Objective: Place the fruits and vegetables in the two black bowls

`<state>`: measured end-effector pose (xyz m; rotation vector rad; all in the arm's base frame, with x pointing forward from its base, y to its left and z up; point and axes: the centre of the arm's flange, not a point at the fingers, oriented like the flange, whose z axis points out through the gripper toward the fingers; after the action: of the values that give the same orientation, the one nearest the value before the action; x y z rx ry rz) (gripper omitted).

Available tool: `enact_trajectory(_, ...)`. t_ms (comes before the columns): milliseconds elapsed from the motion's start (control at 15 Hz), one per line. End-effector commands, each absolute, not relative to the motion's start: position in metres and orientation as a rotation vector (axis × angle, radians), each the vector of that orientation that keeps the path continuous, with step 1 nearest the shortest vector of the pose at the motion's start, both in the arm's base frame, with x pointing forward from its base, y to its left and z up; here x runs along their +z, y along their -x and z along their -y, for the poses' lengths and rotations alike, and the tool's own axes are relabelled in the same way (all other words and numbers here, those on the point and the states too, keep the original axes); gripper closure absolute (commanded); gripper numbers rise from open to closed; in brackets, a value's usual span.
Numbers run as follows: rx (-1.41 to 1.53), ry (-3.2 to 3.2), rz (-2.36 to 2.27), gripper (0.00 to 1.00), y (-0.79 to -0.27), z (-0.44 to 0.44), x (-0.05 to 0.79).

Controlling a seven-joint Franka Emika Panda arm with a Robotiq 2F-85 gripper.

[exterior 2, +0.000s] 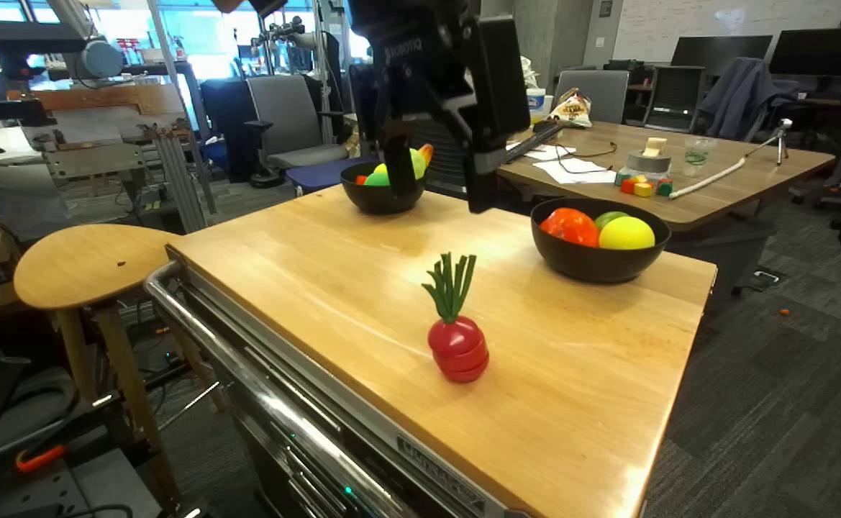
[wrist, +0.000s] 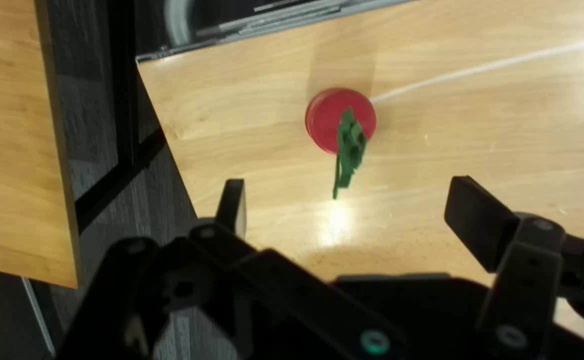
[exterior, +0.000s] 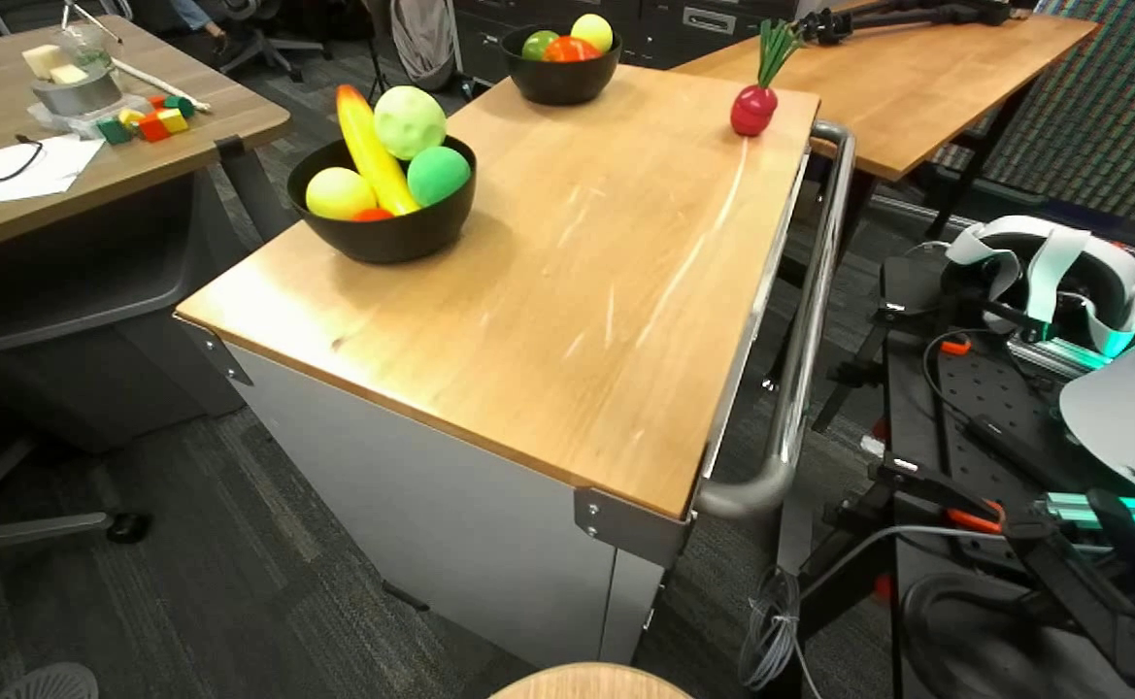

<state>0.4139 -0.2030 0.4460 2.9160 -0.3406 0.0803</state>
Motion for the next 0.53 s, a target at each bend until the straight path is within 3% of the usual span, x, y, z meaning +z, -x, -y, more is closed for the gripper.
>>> enact_trajectory(0,-0.103,-2.874,0.331,0.0,-0.444,0.213,0.43)
enact_trajectory(200,-0.167,-2.844,0.334,0.0,-0.459,0.21,0.41)
enact_trajectory(333,-0.159,-2.84,0.32,0.25,-0.465,0.206,0.401)
enact_trajectory(467,-0.159,-2.841,0.316,0.42,-0.472,0.203,0.393)
